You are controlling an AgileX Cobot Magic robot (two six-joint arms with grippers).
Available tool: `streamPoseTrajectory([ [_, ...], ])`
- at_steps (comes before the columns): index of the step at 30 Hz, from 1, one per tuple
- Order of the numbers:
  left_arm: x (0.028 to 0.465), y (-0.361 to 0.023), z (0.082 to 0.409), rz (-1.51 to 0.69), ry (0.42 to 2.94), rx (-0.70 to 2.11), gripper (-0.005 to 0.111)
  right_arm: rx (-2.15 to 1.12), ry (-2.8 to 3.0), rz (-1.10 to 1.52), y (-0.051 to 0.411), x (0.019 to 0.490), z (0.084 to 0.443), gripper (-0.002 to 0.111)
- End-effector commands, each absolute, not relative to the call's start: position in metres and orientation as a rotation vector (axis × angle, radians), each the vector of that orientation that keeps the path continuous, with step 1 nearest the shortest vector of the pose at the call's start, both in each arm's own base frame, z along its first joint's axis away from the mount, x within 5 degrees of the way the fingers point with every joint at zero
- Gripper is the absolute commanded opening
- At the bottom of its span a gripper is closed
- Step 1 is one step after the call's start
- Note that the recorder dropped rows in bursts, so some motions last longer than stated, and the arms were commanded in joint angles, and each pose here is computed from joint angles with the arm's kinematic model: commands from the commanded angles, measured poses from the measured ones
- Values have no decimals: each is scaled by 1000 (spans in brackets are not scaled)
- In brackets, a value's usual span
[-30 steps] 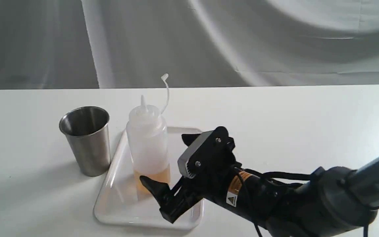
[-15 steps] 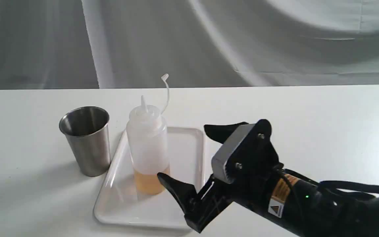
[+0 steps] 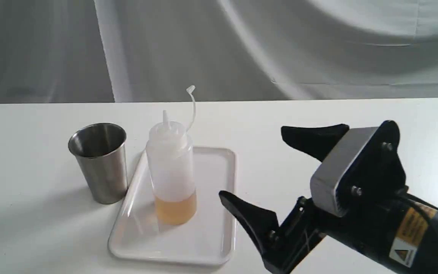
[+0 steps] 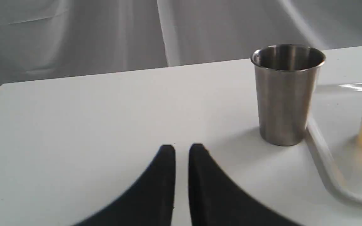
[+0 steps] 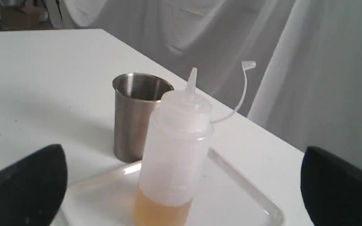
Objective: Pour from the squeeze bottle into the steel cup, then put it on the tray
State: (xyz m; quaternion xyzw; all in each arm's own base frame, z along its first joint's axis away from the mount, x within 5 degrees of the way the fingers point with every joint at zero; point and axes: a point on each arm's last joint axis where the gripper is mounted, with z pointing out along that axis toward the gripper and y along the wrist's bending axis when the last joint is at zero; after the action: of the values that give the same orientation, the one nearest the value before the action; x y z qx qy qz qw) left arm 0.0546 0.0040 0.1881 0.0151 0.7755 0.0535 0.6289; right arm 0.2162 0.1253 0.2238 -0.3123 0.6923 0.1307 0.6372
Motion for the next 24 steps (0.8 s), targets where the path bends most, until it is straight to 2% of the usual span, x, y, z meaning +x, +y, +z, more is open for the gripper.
streamPoseTrajectory([
  [1,55,4,187,119,1769,40,8,-721,1628,258,116,205,231,105],
  [9,55,4,187,119,1769,40,8,-734,1591,193,99,178,262,105],
  [14,55,4,187,119,1769,40,8,-706,1573,187,89,160,278,94],
  [17,55,4,187,119,1769,40,8,-679,1553,187,82,149,288,75],
  [24,55,4,187,119,1769,40,8,-609,1552,178,66,126,301,7],
])
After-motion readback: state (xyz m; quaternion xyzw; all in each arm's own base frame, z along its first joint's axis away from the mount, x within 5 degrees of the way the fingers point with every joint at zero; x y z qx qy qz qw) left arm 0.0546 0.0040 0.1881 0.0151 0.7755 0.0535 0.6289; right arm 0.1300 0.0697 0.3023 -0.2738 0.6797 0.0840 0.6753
